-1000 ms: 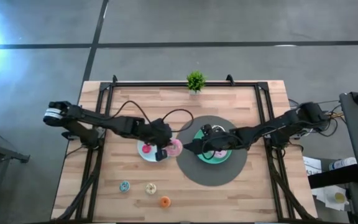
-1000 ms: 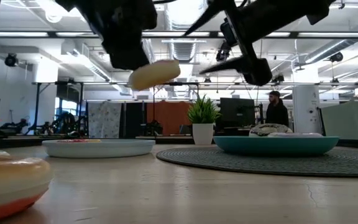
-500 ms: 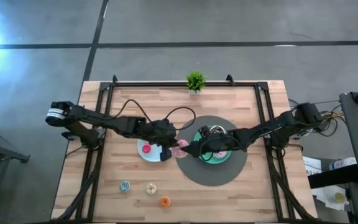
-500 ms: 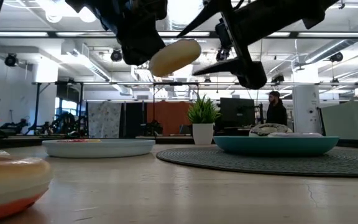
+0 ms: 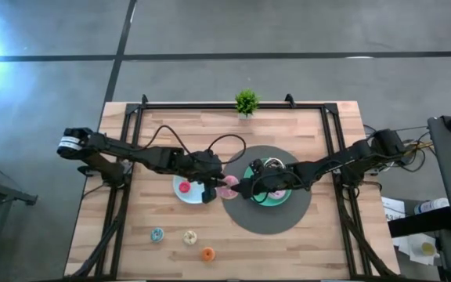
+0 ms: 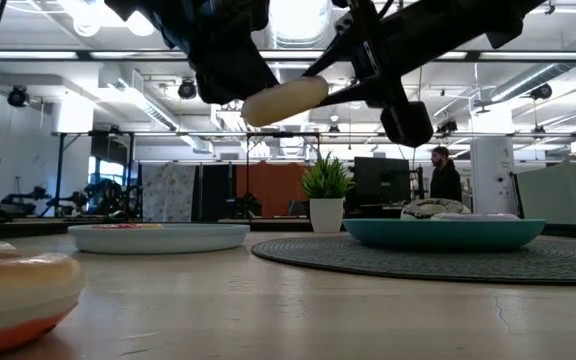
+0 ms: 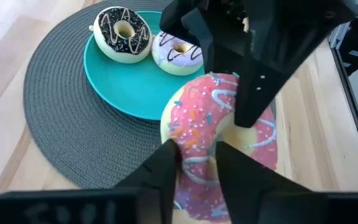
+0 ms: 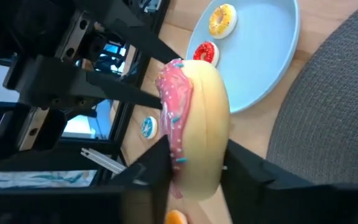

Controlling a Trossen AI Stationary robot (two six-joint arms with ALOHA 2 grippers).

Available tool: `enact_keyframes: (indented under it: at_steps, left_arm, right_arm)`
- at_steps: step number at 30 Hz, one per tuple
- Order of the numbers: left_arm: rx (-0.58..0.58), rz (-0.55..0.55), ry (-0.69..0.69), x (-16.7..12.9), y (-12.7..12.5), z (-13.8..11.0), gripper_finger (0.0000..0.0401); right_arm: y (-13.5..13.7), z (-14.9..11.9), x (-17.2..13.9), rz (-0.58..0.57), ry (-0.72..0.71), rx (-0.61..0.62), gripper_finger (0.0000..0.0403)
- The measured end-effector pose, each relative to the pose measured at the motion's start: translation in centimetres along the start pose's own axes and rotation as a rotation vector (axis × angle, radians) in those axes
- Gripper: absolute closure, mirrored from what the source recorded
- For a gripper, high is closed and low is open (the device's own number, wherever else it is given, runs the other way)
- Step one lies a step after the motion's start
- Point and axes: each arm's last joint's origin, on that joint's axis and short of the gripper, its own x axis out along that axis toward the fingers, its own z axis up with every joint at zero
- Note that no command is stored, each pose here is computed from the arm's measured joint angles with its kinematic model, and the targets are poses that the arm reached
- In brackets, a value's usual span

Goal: Pick & Place donuts
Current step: Put the big pink donut on the green plate

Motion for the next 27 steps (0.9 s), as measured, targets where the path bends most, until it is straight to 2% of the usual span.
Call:
enact_keyframes:
  at_steps: [4, 7, 13, 19, 27]
  left_arm:
    - [0.002, -0.003, 0.0, -0.2, -0.1, 0.0, 0.0269]
    - [0.014, 0.017, 0.03, -0.7, 0.0, -0.2, 0.0245]
    - [0.036, 0.106, 0.126, -2.5, 0.5, -1.1, 0.0225]
    - [0.044, 0.118, 0.139, -4.0, 0.6, -1.3, 0.0224]
    - [0.026, 0.177, 0.112, -4.3, 1.1, -2.3, 0.0224]
  right_arm:
    - [-0.1, 0.0, 0.0, -0.012, 0.002, 0.008, 0.0362]
    - [-0.8, -0.1, -0.3, -0.096, 0.006, 0.033, 0.0379]
    - [-1.7, 0.4, -2.3, -0.282, -0.024, 0.067, 0.0375]
    - [-2.6, 0.9, -4.5, -0.439, 0.002, 0.094, 0.0374]
    - [-3.2, 1.1, -3.8, -0.463, 0.026, 0.106, 0.0374]
